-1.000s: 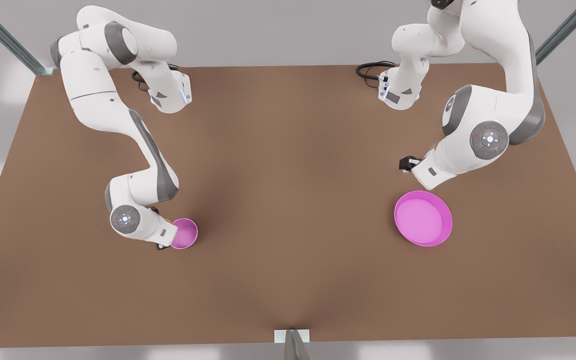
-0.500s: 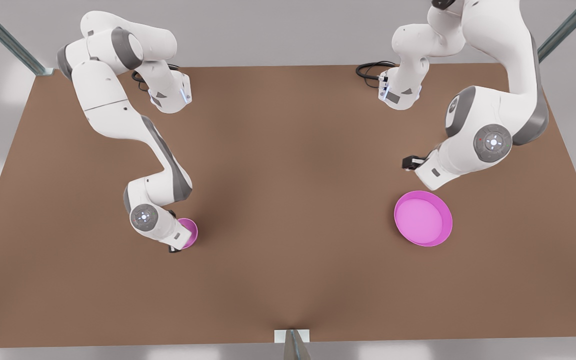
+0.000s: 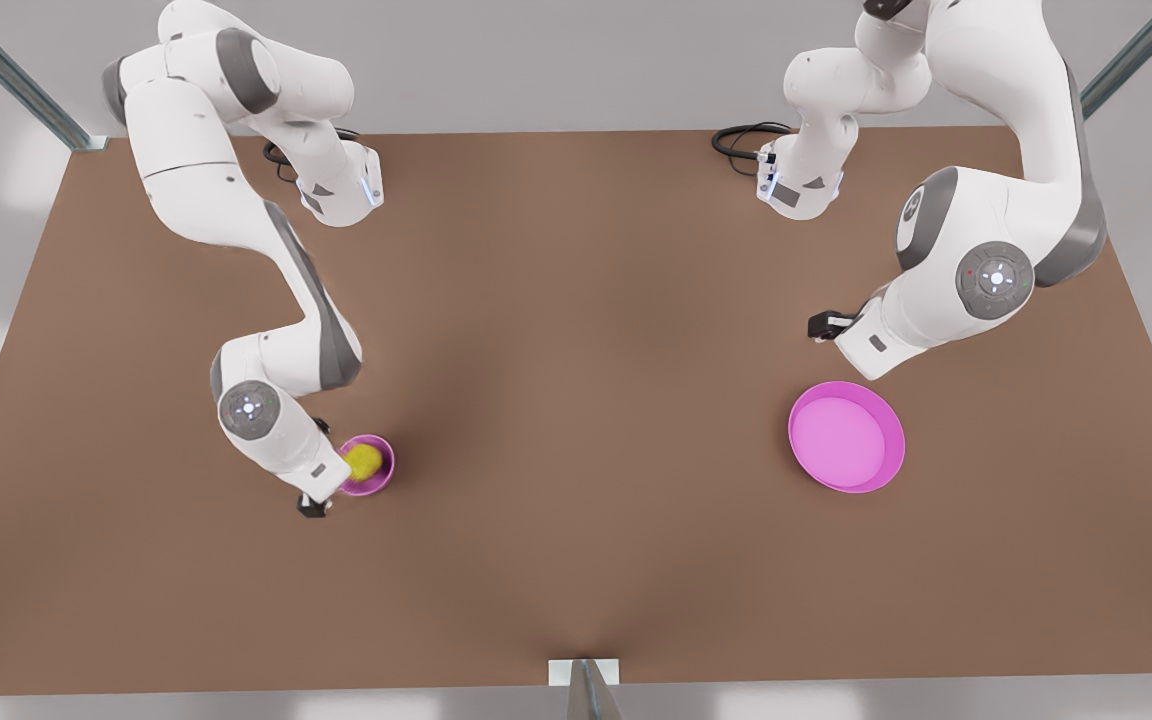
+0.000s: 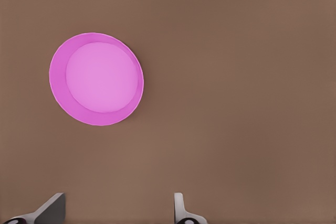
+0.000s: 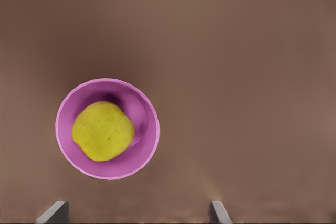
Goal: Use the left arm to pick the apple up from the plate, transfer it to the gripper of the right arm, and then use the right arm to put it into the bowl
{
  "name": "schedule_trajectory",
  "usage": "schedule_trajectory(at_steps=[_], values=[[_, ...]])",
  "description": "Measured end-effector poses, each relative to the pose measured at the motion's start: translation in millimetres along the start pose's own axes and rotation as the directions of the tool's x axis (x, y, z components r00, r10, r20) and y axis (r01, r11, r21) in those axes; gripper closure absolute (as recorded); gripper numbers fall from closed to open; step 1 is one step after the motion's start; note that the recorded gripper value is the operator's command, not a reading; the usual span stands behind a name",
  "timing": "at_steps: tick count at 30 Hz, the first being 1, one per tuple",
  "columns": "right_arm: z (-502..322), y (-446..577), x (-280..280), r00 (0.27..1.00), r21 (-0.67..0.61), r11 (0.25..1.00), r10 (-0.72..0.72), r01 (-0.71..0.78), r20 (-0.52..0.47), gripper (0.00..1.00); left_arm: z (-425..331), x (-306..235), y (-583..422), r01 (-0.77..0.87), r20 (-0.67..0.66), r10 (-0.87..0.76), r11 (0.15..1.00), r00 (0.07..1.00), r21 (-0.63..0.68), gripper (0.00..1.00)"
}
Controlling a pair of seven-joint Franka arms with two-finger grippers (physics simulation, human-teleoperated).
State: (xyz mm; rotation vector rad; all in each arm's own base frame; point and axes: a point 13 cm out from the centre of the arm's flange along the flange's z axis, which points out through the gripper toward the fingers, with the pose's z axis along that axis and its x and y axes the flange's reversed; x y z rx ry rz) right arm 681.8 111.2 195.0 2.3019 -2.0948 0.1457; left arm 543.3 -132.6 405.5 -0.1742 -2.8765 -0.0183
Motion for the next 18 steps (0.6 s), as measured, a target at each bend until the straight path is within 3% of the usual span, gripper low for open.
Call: schedule_trajectory(at_steps=[4, 7, 12, 18], values=[[-86, -11, 113, 0.969, 0.061, 0.973, 0.226, -0.221, -0.097, 0.00, -4, 0, 0, 0.001, 0.007, -0.001, 1.000, 1.000, 0.001, 0.00], [-140, 8, 168, 0.863, 0.055, 0.870, 0.494, -0.491, -0.108, 0.00, -13, 1, 0, 0.001, 0.014, -0.001, 1.000, 1.000, 0.002, 0.00], [-248, 59, 173, 0.664, 0.023, 0.665, 0.747, -0.747, -0.031, 0.00, -10, 9, -5, -0.005, -0.023, 0.005, 1.000, 1.000, 0.008, 0.00], [-258, 102, 170, 0.438, -0.077, 0.433, 0.896, -0.898, -0.073, 0.00, -5, 18, 1, 0.008, -0.067, -0.007, 1.000, 0.998, 0.017, 0.00]])
